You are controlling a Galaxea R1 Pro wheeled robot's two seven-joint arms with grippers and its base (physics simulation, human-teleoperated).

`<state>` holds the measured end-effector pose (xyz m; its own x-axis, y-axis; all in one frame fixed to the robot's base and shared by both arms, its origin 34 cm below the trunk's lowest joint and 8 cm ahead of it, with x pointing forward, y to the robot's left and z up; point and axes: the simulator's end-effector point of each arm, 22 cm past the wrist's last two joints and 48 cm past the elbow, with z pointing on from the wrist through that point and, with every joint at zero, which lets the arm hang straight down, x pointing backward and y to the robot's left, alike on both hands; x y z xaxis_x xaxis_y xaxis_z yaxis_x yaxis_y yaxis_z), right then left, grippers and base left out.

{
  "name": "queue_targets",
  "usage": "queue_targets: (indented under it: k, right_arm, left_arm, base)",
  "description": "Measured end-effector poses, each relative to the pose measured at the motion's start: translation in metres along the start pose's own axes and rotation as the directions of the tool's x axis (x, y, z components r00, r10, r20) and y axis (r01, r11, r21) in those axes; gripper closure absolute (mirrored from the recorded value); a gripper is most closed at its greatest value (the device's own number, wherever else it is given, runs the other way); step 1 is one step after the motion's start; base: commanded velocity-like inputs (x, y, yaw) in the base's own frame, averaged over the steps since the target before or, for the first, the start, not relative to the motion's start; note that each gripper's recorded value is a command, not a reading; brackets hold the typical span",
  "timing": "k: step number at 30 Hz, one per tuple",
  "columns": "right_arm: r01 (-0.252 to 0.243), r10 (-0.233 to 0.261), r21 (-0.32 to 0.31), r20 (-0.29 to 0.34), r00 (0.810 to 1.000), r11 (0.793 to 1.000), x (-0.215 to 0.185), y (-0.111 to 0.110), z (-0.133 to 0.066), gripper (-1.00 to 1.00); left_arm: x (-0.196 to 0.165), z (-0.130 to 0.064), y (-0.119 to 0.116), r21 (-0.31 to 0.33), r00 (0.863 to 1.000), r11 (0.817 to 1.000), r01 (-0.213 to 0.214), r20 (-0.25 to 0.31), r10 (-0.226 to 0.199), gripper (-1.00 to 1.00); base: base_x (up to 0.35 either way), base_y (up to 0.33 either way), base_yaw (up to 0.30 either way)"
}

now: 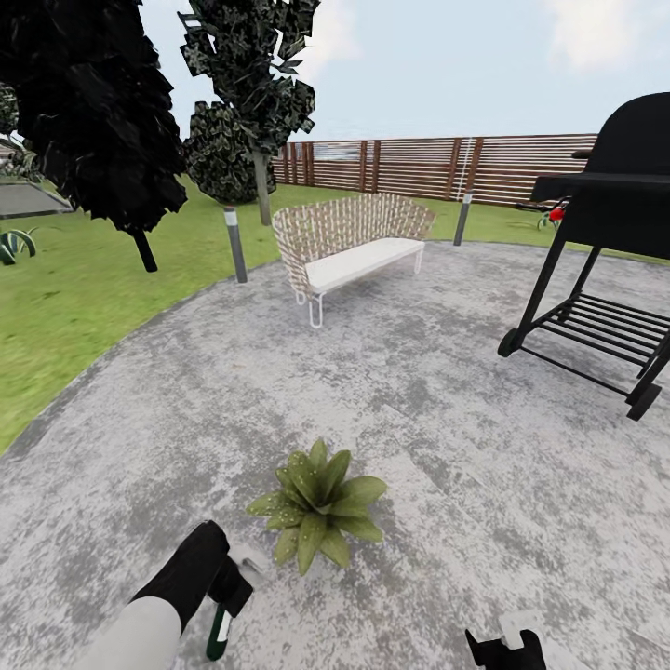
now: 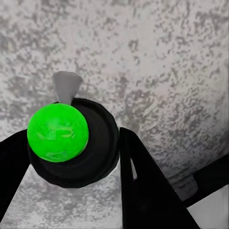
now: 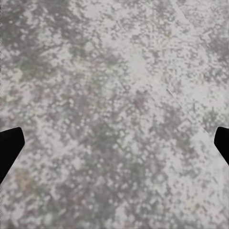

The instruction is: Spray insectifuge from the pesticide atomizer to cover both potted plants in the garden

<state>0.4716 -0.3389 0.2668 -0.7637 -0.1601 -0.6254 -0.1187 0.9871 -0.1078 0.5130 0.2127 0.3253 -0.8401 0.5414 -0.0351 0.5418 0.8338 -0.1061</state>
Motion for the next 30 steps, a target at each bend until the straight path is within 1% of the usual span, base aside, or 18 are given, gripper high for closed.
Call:
queue_targets:
  k: [2,5,6,7,8,9,10,11,13,16,18,22,30]
  right_arm:
    - [0.000,0.000,-0.001,0.000,1.000,1.000,0.000,0.001,0.000,-1.00]
    - [0.001,-0.001,-0.001,0.000,1.000,1.000,0.000,0.001,0.000,-1.00]
    - [0.000,0.000,-0.001,0.000,1.000,1.000,0.000,0.001,0.000,-1.00]
    - [-0.001,0.001,-0.001,0.000,1.000,1.000,0.000,0.001,0.000,-1.00]
    - [-0.001,0.001,-0.001,0.000,1.000,1.000,0.000,0.001,0.000,-1.00]
    - [-0.001,0.001,-0.001,-0.001,1.000,1.000,0.001,0.001,0.000,-1.00]
    - [-0.001,0.001,-0.001,-0.002,1.000,1.000,0.001,0.001,0.000,-1.00]
    - [-0.002,0.002,-0.001,-0.003,1.000,1.000,0.002,0.001,0.000,-1.00]
    - [-0.002,0.002,0.001,-0.003,1.000,1.000,0.002,0.000,0.001,-1.00]
    - [0.002,-0.002,0.001,-0.005,1.000,1.000,0.003,-0.001,0.001,-1.00]
    - [0.003,-0.003,0.000,-0.005,1.000,1.000,0.003,-0.001,0.001,-1.00]
    - [0.002,-0.002,0.001,-0.005,1.000,1.000,0.003,-0.001,0.001,-1.00]
    - [-0.002,0.002,0.001,-0.002,1.000,1.000,0.002,0.000,0.001,-1.00]
  left_arm:
    - [-0.004,0.000,-0.005,0.000,1.000,1.000,-0.008,0.004,0.008,1.00]
    - [-0.001,0.000,0.001,-0.010,1.000,1.000,-0.006,-0.002,0.006,1.00]
    - [0.006,0.000,0.010,-0.022,1.000,1.000,-0.002,-0.011,0.002,1.00]
    - [0.019,-0.002,0.028,-0.041,1.000,0.999,0.010,-0.026,-0.011,1.00]
    - [0.030,-0.003,0.039,-0.034,0.999,0.999,0.024,-0.038,-0.025,1.00]
    - [0.034,-0.003,0.037,-0.011,0.998,0.999,0.036,-0.041,-0.036,1.00]
    - [0.038,-0.003,0.033,0.021,0.998,0.999,0.036,-0.046,-0.035,1.00]
    - [0.039,-0.003,0.028,0.048,0.998,0.998,0.029,-0.052,-0.026,1.00]
    - [0.039,-0.003,0.023,0.069,0.998,0.997,0.018,-0.057,-0.014,1.00]
    - [0.037,-0.003,0.022,0.072,0.998,0.997,0.017,-0.056,-0.013,1.00]
    - [0.036,-0.006,0.026,0.065,0.998,0.998,0.021,-0.054,-0.018,1.00]
    - [0.034,-0.006,0.025,0.069,0.998,0.997,0.022,-0.052,-0.018,1.00]
    - [0.031,-0.006,0.020,0.076,0.999,0.997,0.022,-0.050,-0.018,1.00]
  base:
    - [0.000,0.000,0.000]
    - [0.000,0.000,0.000]
    - [0.000,0.000,0.000]
    - [0.000,0.000,0.062]
    - [0.000,0.000,0.100]
    - [0.000,0.000,0.135]
    - [0.000,0.000,0.158]
    - [0.000,0.000,0.164]
    - [0.000,0.000,0.153]
    - [0.000,0.000,0.040]
    - [0.000,0.000,0.005]
    - [0.028,-0.020,0.001]
    - [0.192,-0.169,0.000]
